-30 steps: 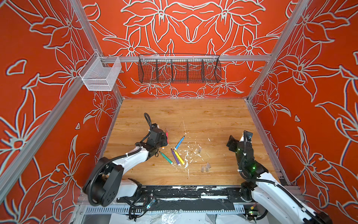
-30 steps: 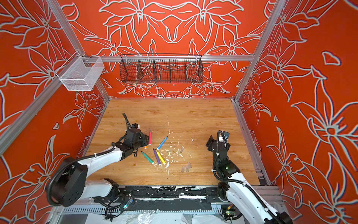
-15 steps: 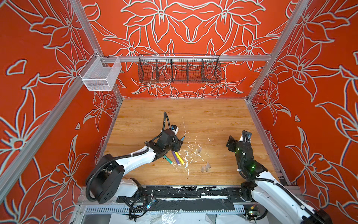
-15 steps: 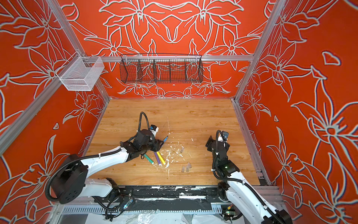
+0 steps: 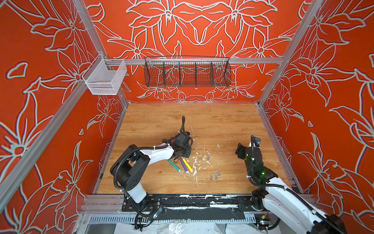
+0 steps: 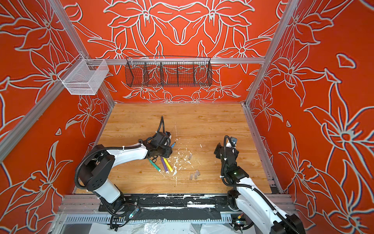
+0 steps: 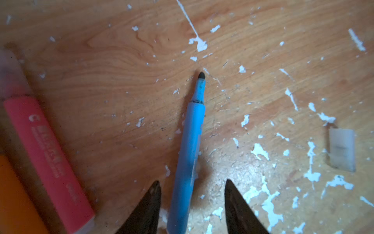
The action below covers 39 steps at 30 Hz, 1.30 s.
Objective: Insert the pens into the pen caps
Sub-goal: 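Move the left gripper over the blue marker and close on it, then lift the blue marker upright with the left gripper while the right gripper swings toward it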
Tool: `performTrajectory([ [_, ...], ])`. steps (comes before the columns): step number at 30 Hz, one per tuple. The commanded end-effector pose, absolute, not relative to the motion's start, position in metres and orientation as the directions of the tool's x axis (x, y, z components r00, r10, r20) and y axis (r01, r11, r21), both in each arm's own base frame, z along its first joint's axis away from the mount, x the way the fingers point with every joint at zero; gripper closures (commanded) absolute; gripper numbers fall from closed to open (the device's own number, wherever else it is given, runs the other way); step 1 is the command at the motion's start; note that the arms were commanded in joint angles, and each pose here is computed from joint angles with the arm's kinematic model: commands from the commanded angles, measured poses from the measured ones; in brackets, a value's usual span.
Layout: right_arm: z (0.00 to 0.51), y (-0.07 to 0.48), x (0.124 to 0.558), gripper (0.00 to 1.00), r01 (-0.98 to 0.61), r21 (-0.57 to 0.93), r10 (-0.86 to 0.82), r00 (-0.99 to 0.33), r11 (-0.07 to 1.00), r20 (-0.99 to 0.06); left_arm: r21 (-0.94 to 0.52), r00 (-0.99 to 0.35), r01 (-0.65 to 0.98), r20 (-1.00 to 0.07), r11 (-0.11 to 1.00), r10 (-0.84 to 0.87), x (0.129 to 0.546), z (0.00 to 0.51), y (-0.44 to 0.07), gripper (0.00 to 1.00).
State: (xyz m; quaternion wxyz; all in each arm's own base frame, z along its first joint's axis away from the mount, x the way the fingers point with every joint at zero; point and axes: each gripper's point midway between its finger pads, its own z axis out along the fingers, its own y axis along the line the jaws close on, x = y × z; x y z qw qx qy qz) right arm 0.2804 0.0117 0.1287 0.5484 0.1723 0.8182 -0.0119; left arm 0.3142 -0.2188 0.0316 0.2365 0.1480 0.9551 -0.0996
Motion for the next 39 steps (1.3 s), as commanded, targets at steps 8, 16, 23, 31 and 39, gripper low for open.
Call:
performTrajectory([
  [8, 0.139, 0.014, 0.285, 0.18, 0.285, 0.183, 0.273, -0.319, 0.941, -0.908, 0.006, -0.884, 0.322, -0.355, 0.947, 0.303, 0.306, 0.011, -0.206, 0.63],
  [16, 0.140, 0.013, 0.284, 0.18, 0.282, 0.188, 0.275, -0.313, 0.941, -0.909, 0.108, -0.899, 0.310, -0.289, 0.944, 0.329, 0.310, 0.002, -0.205, 0.86],
  [23, 0.141, 0.013, 0.282, 0.18, 0.280, 0.197, 0.280, -0.302, 0.940, -0.911, 0.099, -0.900, 0.311, -0.290, 0.945, 0.327, 0.309, -0.001, -0.208, 0.98],
  [31, 0.140, 0.014, 0.283, 0.18, 0.279, 0.190, 0.276, -0.312, 0.941, -0.909, -0.013, -0.850, 0.322, -0.444, 0.947, 0.283, 0.300, 0.049, -0.222, 1.00],
  [39, 0.139, 0.016, 0.285, 0.18, 0.271, 0.187, 0.272, -0.319, 0.944, -0.908, -0.230, -0.686, 0.458, -0.706, 0.858, 0.177, 0.265, 0.134, -0.236, 1.00],
])
